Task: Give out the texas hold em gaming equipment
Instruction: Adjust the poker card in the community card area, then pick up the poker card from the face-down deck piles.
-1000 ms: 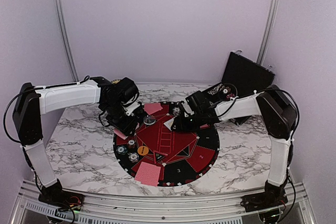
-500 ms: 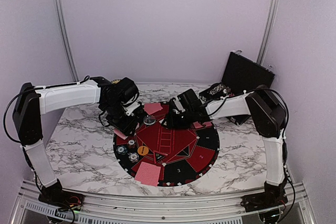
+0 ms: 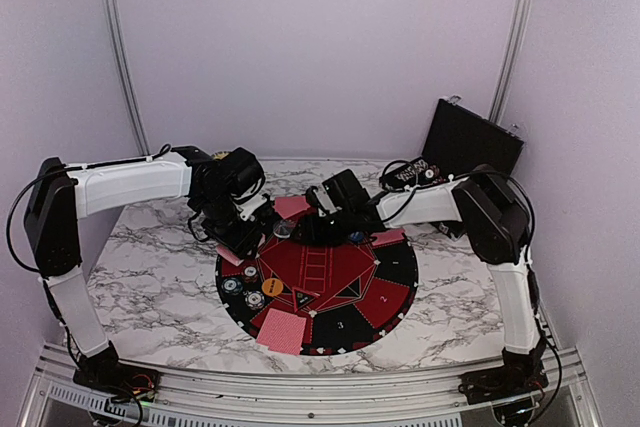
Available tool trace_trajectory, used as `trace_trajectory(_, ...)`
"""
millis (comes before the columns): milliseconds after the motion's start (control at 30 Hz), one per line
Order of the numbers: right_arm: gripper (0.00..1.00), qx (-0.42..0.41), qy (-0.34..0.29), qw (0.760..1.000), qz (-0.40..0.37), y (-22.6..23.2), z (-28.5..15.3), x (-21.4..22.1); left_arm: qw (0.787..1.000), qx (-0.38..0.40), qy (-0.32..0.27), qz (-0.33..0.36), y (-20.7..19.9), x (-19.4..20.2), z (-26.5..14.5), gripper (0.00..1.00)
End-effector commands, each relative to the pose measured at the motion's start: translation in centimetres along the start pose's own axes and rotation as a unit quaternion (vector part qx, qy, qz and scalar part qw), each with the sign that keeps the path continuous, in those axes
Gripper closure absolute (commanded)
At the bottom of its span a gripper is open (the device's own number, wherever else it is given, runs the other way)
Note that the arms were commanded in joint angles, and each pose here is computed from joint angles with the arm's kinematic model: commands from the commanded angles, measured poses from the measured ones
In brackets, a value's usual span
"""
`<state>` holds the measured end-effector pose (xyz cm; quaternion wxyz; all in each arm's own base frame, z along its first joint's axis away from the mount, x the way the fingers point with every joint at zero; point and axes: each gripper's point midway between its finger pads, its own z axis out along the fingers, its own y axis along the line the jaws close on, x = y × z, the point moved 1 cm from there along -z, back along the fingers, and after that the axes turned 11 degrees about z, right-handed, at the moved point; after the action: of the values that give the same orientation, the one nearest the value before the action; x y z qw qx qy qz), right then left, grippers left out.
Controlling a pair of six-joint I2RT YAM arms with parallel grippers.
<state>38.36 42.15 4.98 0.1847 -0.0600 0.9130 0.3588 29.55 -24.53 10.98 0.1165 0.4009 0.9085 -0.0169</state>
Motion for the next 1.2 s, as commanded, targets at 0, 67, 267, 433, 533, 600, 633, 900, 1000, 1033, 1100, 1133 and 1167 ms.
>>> trace_trajectory(0, 0.35, 0.003, 0.019, 1.000, 0.013, -0.7, 1.5, 0.8, 1.000, -0.003, -0.026, -0.002, 0.3, -0.7, -1.4, 0.74)
trace_trajectory(67, 0.35, 0.002, 0.017, 1.000, 0.017, -1.0, 1.7, 0.5, 1.000, -0.003, -0.026, -0.002, 0.3, -0.7, -1.4, 0.74)
trace_trajectory(267, 0.35, 0.002, 0.003, 1.000, 0.019, -1.3, 1.9, -0.8, 1.000, -0.002, -0.027, -0.002, 0.3, -0.8, -1.4, 0.74)
trace_trajectory(433, 0.35, -0.008, 0.003, 1.000, 0.022, -1.1, 2.5, -1.4, 1.000, -0.002, -0.028, -0.002, 0.3, -0.9, -1.4, 0.74)
trace_trajectory(533, 0.35, -0.012, 0.004, 1.000, 0.022, -0.9, 2.7, -1.5, 1.000, -0.002, -0.029, -0.002, 0.3, -0.9, -1.5, 0.74)
trace_trajectory(600, 0.35, -0.014, 0.000, 1.000, 0.021, -0.6, 2.5, -1.9, 1.000, -0.002, -0.030, -0.002, 0.3, -0.9, -1.5, 0.74)
trace_trajectory(633, 0.35, -0.016, -0.003, 1.000, 0.019, -0.5, 2.3, -2.1, 1.000, -0.003, -0.030, -0.002, 0.4, -0.9, -1.6, 0.74)
trace_trajectory(900, 0.31, -0.064, -0.030, 0.997, 0.006, 3.4, -2.0, -4.6, 0.999, 0.002, -0.035, 0.001, 0.2, -1.3, -1.8, 0.74)
trace_trajectory(1000, 0.30, -0.085, -0.042, 0.995, 0.006, 4.8, -4.2, -5.1, 0.999, 0.003, -0.038, 0.002, 0.2, -1.4, -1.9, 0.74)
trace_trajectory(1033, 0.29, -0.090, -0.045, 0.995, 0.008, 4.9, -4.9, -5.2, 0.999, 0.004, -0.038, 0.002, 0.1, -1.5, -1.9, 0.74)
trace_trajectory(1100, 0.28, -0.102, -0.044, 0.994, 0.018, 5.0, -6.1, -5.1, 0.999, 0.004, -0.039, 0.002, 0.1, -1.5, -2.0, 0.74)
trace_trajectory(1133, 0.28, -0.113, -0.045, 0.992, 0.021, 5.0, -6.6, -5.2, 0.999, 0.005, -0.039, 0.003, 0.0, -1.6, -1.9, 0.74)
trace_trajectory(1167, 0.28, -0.121, -0.041, 0.991, 0.025, 5.0, -7.0, -4.9, 0.999, 0.005, -0.039, 0.004, 0.0, -1.6, -1.9, 0.74)
